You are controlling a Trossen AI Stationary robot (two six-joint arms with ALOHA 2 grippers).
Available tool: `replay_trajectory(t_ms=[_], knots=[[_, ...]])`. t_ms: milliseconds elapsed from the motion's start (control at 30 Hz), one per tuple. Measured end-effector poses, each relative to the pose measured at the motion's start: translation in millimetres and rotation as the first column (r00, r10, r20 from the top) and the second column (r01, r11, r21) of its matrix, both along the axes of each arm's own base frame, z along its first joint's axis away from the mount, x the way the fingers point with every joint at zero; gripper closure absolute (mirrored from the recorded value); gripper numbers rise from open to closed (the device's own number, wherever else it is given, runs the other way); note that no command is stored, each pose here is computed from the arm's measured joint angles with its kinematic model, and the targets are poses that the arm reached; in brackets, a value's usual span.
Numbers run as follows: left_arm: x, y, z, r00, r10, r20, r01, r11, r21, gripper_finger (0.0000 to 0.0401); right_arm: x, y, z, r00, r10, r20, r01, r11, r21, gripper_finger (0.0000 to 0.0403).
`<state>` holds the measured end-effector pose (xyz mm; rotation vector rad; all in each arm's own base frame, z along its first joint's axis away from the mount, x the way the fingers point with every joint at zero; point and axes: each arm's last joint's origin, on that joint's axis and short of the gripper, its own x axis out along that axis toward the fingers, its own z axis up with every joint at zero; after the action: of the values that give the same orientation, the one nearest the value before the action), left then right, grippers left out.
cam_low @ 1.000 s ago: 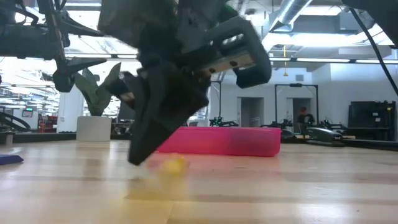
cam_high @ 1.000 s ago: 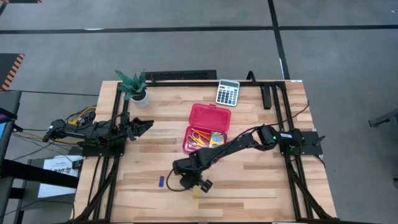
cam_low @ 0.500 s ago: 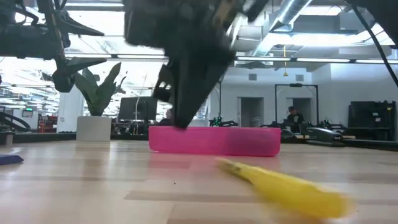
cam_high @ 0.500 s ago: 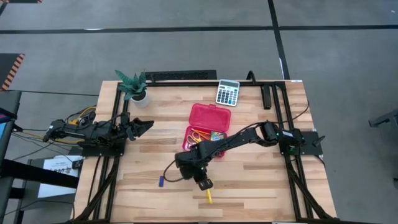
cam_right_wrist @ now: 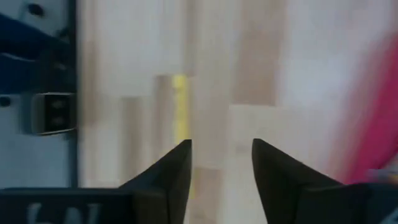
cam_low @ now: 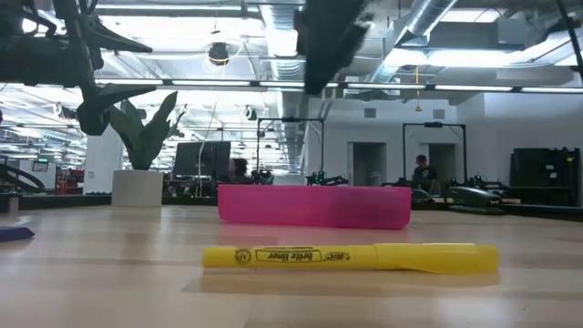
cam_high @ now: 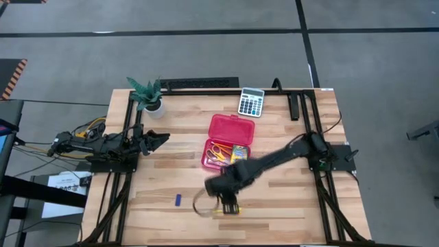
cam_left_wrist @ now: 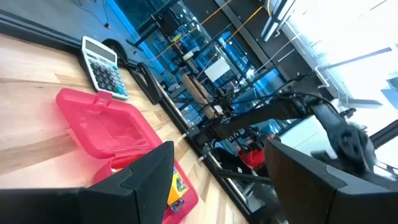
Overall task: Pack school essentials
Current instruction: Put the yellow pen into the red supply box
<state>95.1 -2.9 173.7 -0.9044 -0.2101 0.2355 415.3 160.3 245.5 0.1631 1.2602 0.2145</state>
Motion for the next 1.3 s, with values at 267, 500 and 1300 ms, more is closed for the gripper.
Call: replay_trajectory(t_ms=[267,500,1300], knots=[[0,0,0,1.000,0.001,-0.004,-0.001,1.000,0.011,0.0163,-7,49,-55,0.995,0.057,0.076,-0.056,0.998,-0.016,0.0164],[1,0,-1,1.000,-0.001,-0.015,0.001,1.000,0.012,0.0163,-4,51,-77,0.974,0.040,0.224,-0.037,0.999,-0.018,0.0180],[1,0,-2,1.000,-0.001,-0.020,0.001,1.000,0.001,0.0163,-36,48,-139,0.962,-0.067,0.264,0.081,0.996,-0.040,0.0386]])
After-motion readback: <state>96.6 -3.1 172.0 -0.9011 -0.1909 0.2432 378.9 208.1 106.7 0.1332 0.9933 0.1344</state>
